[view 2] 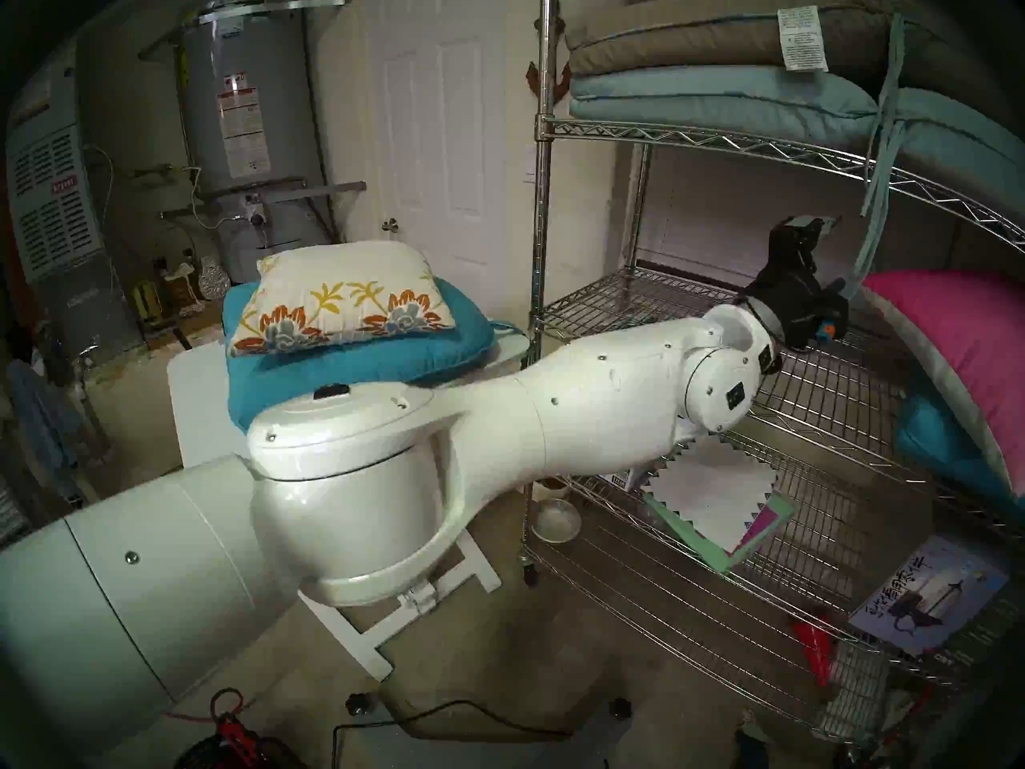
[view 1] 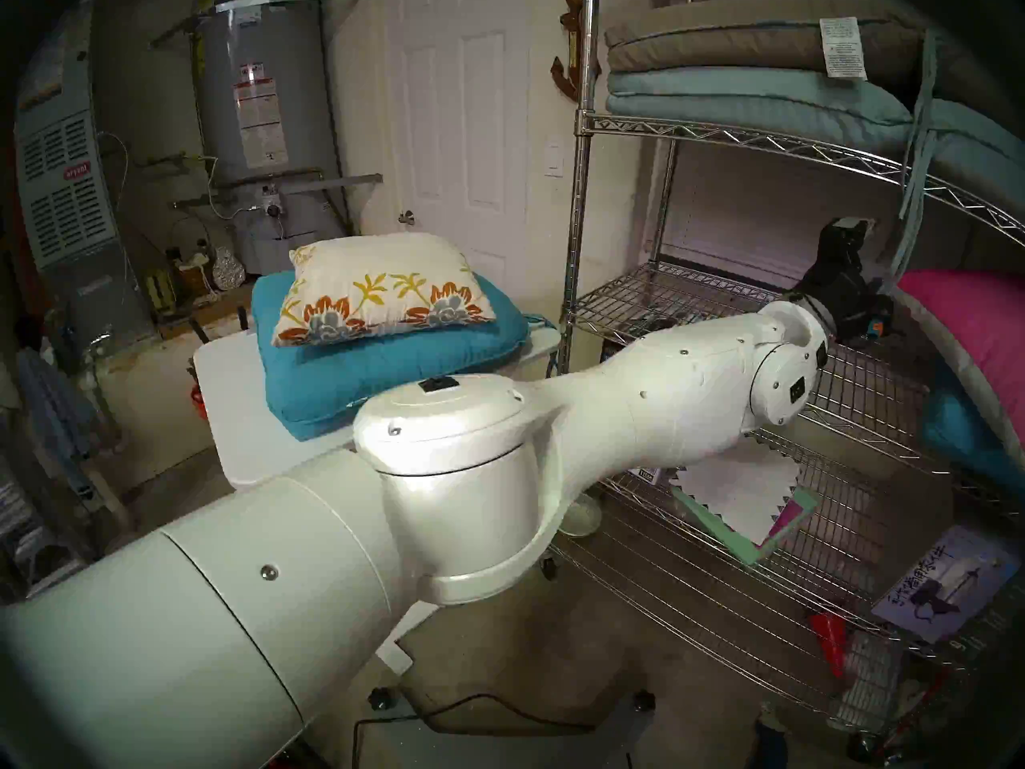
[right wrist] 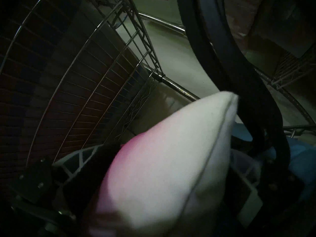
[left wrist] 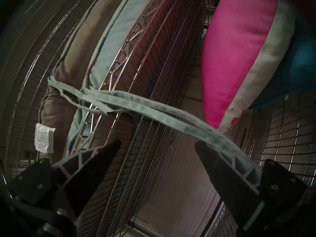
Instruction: Put cushion on the shelf
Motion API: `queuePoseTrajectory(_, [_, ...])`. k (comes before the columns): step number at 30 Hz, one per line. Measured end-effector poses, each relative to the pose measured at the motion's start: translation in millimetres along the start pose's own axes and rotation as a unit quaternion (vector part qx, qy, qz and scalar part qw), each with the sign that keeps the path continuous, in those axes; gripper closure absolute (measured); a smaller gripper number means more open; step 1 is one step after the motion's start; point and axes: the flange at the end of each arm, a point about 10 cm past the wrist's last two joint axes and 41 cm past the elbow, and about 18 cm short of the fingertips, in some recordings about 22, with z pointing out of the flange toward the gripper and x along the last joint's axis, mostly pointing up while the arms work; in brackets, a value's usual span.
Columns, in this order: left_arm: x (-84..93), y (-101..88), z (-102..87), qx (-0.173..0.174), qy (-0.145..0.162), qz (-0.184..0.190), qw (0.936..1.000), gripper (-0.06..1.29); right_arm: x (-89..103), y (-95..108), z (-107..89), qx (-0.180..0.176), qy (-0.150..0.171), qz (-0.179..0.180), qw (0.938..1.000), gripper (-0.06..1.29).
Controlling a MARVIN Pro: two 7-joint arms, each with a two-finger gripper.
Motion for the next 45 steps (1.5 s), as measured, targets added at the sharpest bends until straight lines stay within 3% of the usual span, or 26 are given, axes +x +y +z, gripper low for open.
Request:
queuePoseTrajectory(28, [5.3,-3.0,0.2,0.022,-0.002,0.021,0.9995,0.02,-1.8,3.5,-16.2,0.053,0.000,0.016,0.9985,0.01])
queuePoseTrajectory(45, [16.4,14.7,-9.2,0.022,0.013,0.022,0.9994,0.02,-4.9,5.4,-28.9,0.093,-0.010,0.029,0.9952,0.01])
